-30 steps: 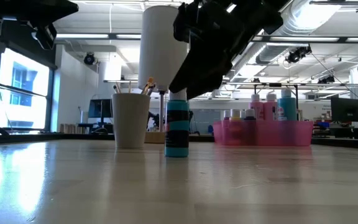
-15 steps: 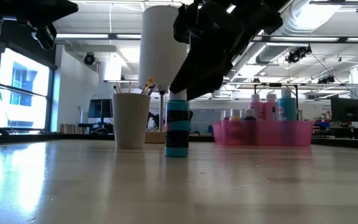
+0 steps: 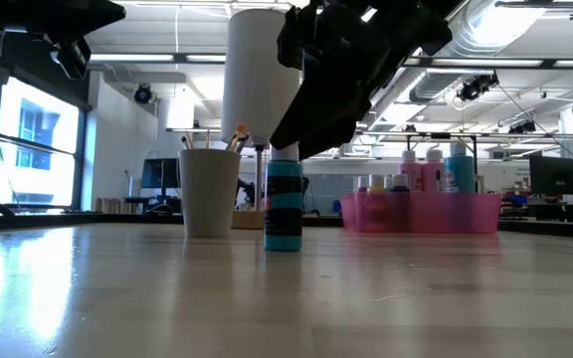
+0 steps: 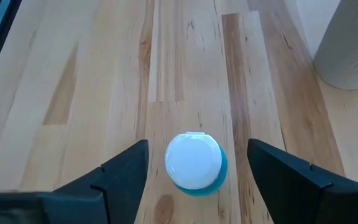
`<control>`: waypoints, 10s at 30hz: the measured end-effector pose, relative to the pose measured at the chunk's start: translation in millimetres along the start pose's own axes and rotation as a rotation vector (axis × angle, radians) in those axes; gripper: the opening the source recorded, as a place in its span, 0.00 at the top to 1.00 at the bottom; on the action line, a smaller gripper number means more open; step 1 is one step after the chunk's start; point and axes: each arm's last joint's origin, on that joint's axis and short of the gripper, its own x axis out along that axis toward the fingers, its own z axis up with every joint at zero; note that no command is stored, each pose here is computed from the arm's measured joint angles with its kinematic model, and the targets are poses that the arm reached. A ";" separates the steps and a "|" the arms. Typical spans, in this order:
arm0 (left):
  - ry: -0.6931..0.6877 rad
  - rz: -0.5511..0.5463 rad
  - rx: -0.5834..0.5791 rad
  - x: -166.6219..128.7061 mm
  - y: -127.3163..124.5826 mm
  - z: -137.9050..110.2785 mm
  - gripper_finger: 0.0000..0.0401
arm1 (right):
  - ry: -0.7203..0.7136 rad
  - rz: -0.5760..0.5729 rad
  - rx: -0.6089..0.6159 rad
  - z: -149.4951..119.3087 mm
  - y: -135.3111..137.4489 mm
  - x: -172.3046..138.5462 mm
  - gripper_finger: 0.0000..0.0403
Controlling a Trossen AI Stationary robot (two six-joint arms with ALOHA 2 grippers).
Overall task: Pick & Place Paint Supplies
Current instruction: Put the small blue paint bottle into the pink bin
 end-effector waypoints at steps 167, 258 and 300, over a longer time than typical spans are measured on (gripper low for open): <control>0.025 0.008 0.015 -0.1 1.0 -2.6 1.00 | -0.105 -0.037 -0.015 20.3 -9.4 -31.7 0.69; -0.047 0.262 0.032 -1.3 8.8 -1.9 1.00 | -0.076 -0.824 0.667 11.4 -271.4 -141.3 0.72; -0.032 0.268 0.044 -1.3 9.5 -3.6 1.00 | 0.030 -0.791 0.622 -3.9 -287.9 -124.0 0.69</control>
